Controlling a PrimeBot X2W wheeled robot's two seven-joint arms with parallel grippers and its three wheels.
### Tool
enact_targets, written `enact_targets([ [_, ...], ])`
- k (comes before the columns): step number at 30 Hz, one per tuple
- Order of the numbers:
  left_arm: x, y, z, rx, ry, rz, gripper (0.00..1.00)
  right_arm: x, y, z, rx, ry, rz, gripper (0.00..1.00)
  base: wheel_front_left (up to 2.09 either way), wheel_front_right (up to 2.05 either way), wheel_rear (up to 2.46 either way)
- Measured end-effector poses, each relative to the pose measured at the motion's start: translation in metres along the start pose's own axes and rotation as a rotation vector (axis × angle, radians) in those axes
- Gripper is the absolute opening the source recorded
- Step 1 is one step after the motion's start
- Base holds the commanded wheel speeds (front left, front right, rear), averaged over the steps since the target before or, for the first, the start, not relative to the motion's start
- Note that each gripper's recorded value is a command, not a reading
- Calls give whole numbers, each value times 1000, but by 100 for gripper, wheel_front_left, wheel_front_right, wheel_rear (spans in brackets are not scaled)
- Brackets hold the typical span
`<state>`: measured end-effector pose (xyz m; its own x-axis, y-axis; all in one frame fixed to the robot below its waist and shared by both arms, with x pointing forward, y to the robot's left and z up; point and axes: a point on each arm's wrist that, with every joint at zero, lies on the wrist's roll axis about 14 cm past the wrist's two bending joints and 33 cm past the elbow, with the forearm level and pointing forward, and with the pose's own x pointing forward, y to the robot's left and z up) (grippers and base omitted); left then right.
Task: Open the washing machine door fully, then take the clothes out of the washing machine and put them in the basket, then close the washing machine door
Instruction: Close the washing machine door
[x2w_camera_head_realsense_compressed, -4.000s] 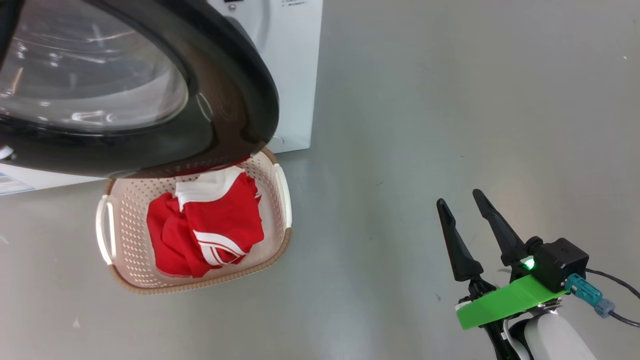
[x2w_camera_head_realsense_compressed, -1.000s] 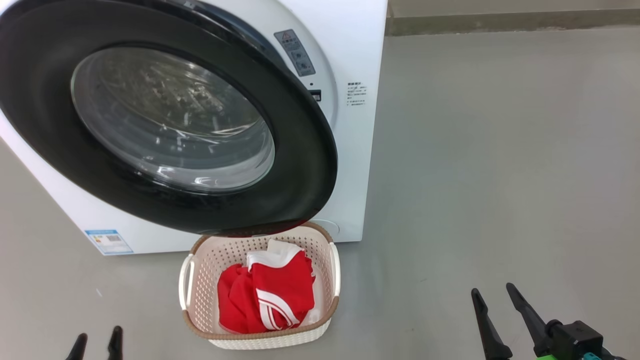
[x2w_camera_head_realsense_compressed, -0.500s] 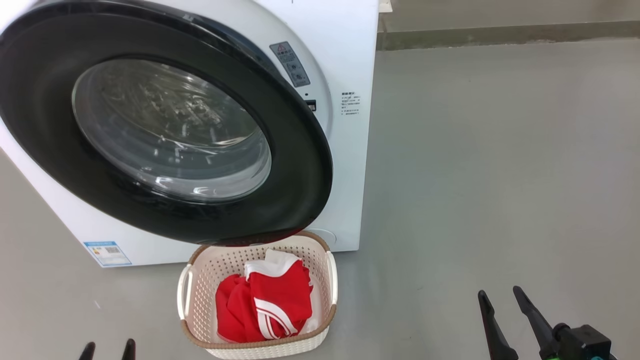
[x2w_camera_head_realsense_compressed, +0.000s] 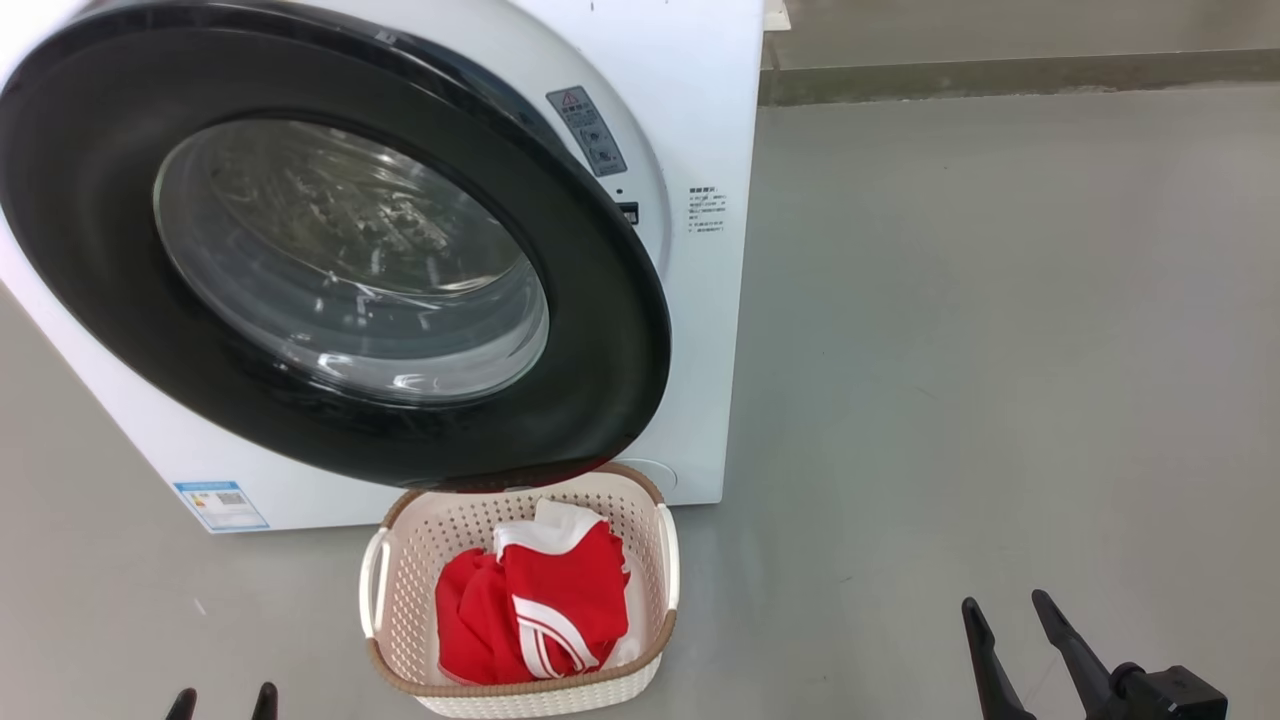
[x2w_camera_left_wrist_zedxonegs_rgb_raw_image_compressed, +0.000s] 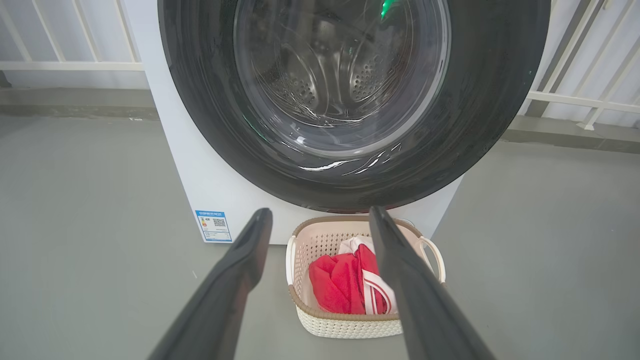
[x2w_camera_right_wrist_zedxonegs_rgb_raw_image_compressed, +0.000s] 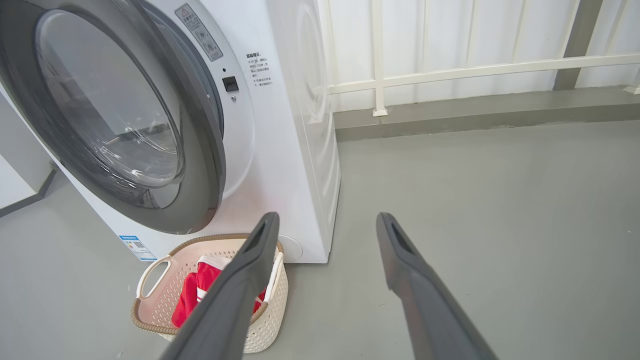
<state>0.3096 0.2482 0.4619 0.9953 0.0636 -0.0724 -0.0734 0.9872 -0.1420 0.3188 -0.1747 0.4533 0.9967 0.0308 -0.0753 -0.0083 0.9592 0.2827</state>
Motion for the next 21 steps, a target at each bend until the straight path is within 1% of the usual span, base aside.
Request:
enact_targets([
  [7, -3, 2, -1, -4, 1, 10, 100, 3, 2, -1, -1, 4, 8, 100, 0, 0, 0],
  [8, -4, 2, -1, -5, 1, 12, 100, 3, 3, -1, -1, 5, 12, 95, 0, 0, 0],
  [9, -5, 2, -2, -8, 1, 14, 100, 4, 5, -1, 4, 6, 17, 63, 0, 0, 0],
  [10, -6, 2, -2, -12, 0, 17, 100, 6, 8, -2, 5, 8, 25, 26, 0, 0, 0],
  [11, -7, 2, -2, -15, -2, 20, 100, 7, 11, -2, 5, 10, 37, 0, 0, 0, 0],
  [17, -14, 2, -3, -39, -9, 46, 100, 33, 50, 10, 13, -24, 153, 0, 0, 0, 0],
  [18, -14, 2, -3, -39, -9, 46, 100, 33, 50, 10, 13, -24, 153, 0, 0, 0, 0],
  [21, -18, 2, -2, -51, -17, 57, 100, 47, 74, 16, 12, -39, 224, 0, 0, 0, 0],
])
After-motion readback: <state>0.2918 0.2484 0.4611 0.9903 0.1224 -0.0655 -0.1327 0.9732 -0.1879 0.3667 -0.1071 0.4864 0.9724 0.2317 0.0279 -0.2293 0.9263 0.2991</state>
